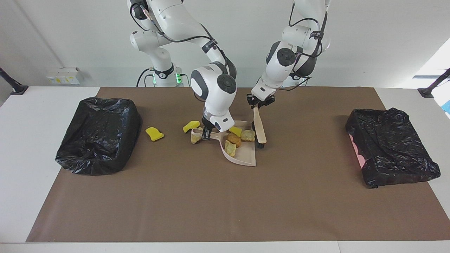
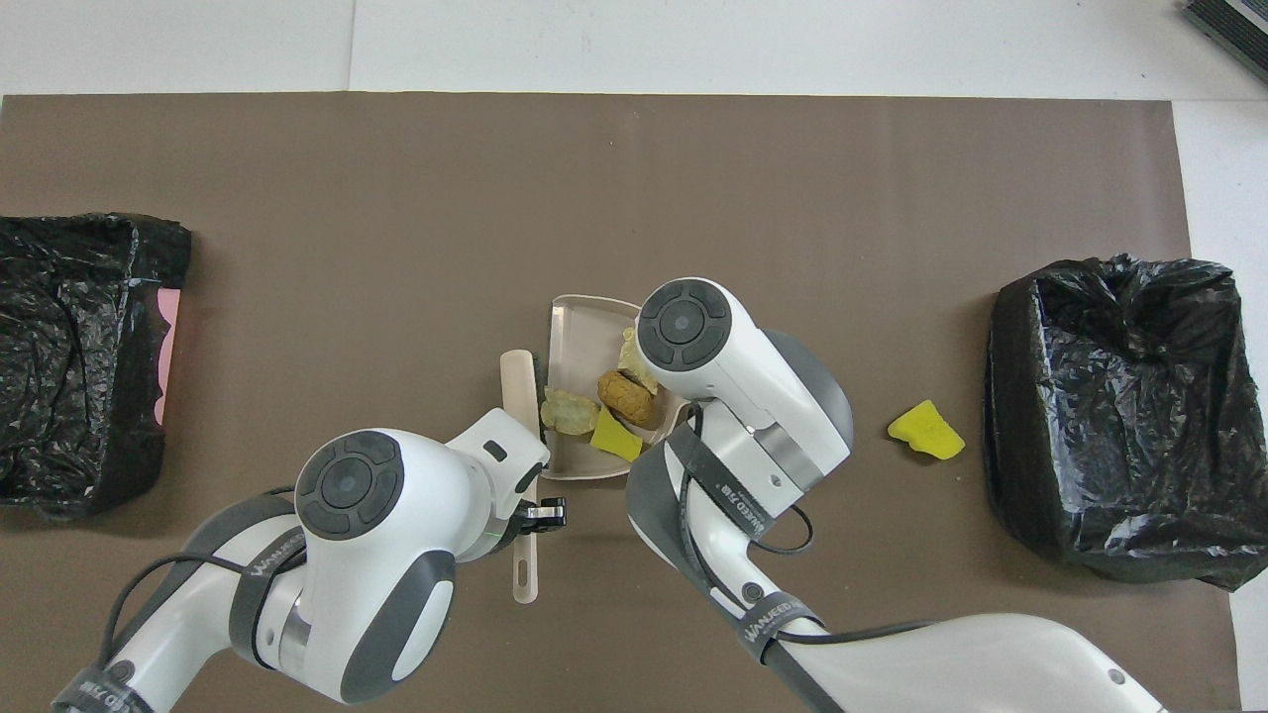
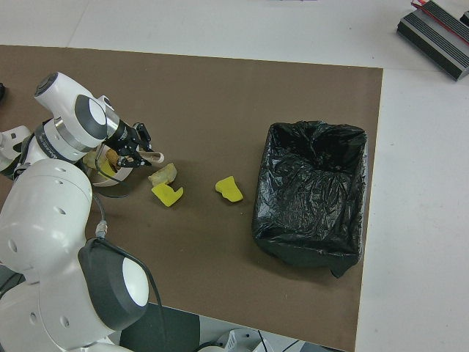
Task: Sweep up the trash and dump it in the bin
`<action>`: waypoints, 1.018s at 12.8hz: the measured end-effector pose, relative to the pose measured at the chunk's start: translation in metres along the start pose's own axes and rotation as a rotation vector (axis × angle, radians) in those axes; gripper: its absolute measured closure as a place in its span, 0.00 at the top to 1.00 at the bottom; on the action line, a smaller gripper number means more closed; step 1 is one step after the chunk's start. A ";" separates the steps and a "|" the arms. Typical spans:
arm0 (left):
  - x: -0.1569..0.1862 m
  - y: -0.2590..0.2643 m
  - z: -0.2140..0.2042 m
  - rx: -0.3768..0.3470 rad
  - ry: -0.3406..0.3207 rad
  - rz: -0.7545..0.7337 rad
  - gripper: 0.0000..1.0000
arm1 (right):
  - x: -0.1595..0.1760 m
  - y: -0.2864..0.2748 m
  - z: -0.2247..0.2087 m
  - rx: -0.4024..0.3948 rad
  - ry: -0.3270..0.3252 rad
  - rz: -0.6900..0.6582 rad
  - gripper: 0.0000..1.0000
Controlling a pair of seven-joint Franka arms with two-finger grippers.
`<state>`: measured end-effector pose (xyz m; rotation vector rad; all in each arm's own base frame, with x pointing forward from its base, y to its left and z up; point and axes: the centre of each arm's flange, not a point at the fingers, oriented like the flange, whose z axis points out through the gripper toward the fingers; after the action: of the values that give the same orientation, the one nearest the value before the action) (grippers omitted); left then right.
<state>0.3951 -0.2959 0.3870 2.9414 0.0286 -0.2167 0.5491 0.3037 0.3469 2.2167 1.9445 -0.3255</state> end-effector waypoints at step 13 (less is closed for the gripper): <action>-0.002 -0.001 -0.082 0.127 -0.022 -0.017 0.27 | -0.134 0.073 -0.027 0.058 0.101 -0.072 0.32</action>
<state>0.4047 -0.2795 0.4671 3.0653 0.0375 -0.2622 0.6062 0.1741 0.4091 2.2439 2.0966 -0.2891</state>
